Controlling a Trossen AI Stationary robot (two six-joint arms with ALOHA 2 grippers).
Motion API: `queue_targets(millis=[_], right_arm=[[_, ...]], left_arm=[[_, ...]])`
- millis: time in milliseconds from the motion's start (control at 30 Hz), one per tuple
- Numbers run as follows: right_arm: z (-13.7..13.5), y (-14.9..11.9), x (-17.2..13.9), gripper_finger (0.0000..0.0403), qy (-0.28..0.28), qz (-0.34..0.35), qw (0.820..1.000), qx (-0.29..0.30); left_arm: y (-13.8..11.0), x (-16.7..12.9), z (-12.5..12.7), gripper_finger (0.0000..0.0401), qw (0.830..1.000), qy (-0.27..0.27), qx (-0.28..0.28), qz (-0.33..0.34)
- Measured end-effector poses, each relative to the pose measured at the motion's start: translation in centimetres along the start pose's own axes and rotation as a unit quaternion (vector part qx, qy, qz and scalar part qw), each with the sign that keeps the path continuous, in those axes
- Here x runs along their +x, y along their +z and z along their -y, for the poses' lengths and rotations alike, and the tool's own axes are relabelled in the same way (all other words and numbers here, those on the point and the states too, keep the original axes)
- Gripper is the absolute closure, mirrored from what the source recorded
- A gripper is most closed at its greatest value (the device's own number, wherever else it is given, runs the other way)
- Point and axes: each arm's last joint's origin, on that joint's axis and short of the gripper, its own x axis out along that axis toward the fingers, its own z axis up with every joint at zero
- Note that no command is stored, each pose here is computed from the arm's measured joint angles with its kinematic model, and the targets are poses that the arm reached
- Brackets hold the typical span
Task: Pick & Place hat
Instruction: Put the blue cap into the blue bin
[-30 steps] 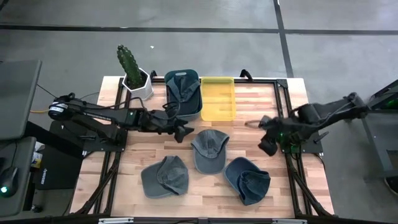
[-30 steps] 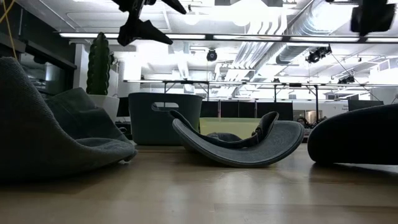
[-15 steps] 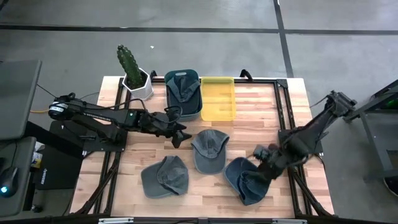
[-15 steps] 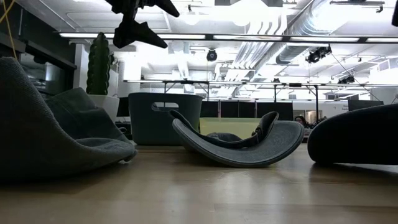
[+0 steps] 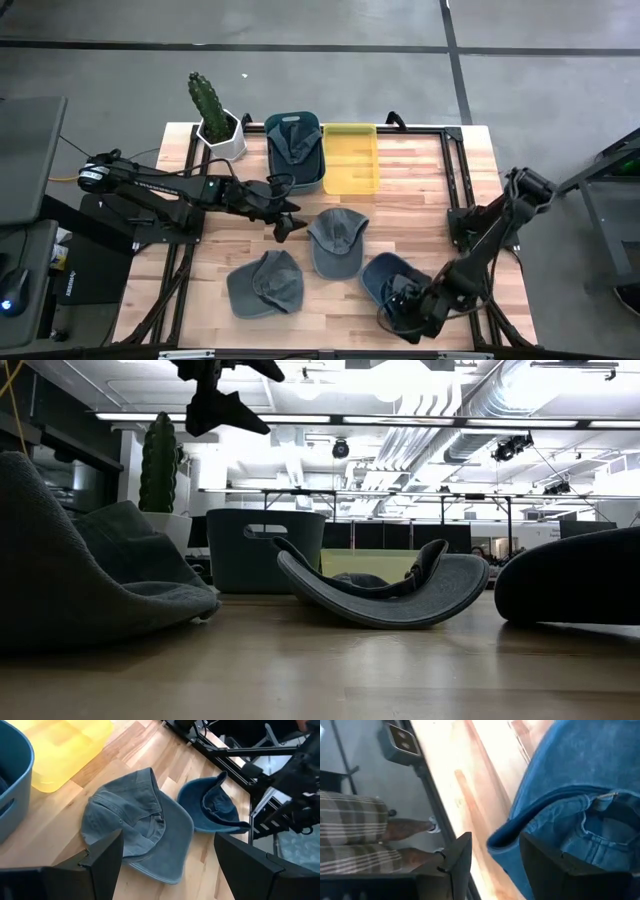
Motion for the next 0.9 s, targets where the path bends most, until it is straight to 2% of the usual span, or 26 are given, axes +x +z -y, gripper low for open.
queue_targets(millis=[167, 600, 733, 900], right_arm=[[0.4, -0.8, 1.7, 0.0243, -0.038, -0.011, 0.999, -0.011], [0.2, -0.9, 2.1, 0.0239, -0.03, -0.022, 0.999, -0.003], [0.2, -0.9, 2.1, 0.0216, -0.025, -0.041, 0.999, 0.004], [0.1, -0.7, 2.2, 0.0162, -0.016, -0.039, 0.999, 0.014]], left_arm=[[0.0, 0.0, 0.0, 0.0114, 1.0, -0.007, 0.003, -0.006], [-0.1, 0.0, 0.1, 0.0114, 1.0, -0.019, 0.002, -0.016], [-0.1, 0.0, 0.1, 0.0114, 1.0, -0.022, 0.002, -0.019], [-0.1, 0.0, 0.1, 0.0114, 1.0, -0.022, 0.002, -0.019]])
